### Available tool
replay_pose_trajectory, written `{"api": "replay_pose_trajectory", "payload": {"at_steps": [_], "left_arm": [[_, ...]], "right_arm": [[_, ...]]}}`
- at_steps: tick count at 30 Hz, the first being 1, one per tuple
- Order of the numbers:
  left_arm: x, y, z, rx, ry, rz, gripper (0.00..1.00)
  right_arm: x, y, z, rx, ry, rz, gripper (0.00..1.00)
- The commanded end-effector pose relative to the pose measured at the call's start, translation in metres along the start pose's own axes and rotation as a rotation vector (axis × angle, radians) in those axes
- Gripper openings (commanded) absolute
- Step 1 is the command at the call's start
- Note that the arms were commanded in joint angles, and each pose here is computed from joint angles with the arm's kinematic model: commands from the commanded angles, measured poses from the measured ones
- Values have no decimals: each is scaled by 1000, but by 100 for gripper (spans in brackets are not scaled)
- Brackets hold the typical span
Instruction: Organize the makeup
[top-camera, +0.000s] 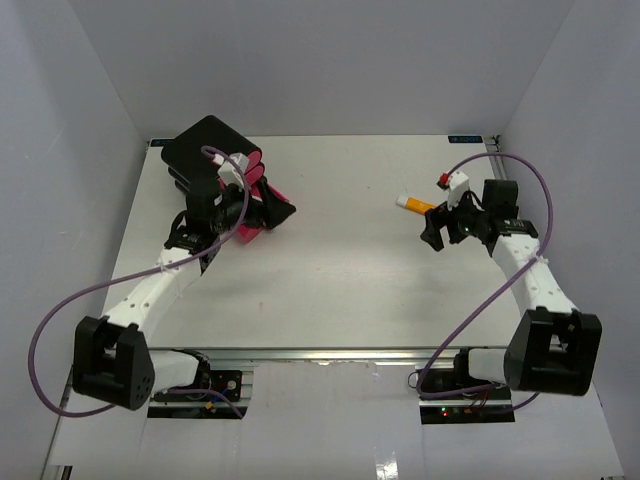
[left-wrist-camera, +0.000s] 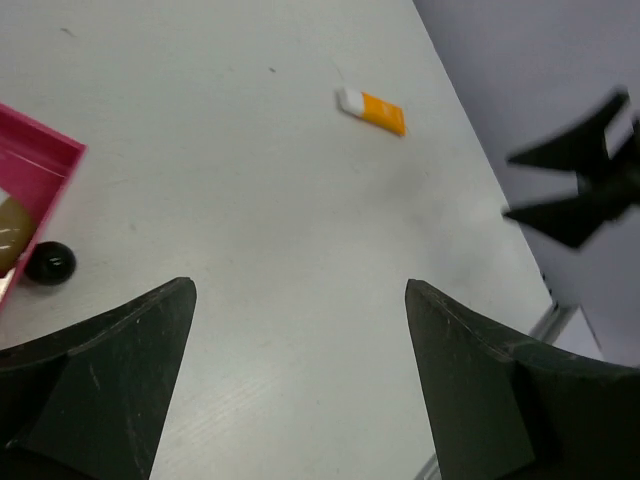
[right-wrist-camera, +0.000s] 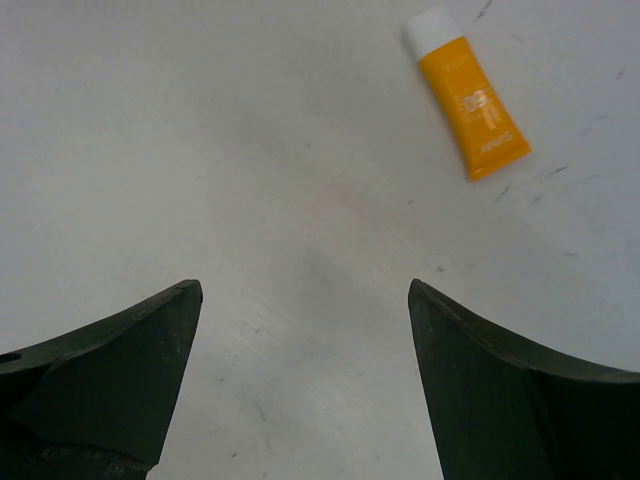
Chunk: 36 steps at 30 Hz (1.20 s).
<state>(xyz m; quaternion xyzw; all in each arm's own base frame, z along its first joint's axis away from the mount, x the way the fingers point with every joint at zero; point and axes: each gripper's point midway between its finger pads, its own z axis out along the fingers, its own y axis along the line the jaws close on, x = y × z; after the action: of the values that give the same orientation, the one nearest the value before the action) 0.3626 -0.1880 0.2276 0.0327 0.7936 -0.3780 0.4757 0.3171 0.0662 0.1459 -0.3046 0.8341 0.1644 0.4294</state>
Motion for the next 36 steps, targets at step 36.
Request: {"api": "replay_pose_trajectory", "payload": {"at_steps": [36], "left_arm": [[-5, -49, -94, 40, -192, 353, 98]], "right_arm": [[27, -116, 170, -135, 549, -355, 80]]}}
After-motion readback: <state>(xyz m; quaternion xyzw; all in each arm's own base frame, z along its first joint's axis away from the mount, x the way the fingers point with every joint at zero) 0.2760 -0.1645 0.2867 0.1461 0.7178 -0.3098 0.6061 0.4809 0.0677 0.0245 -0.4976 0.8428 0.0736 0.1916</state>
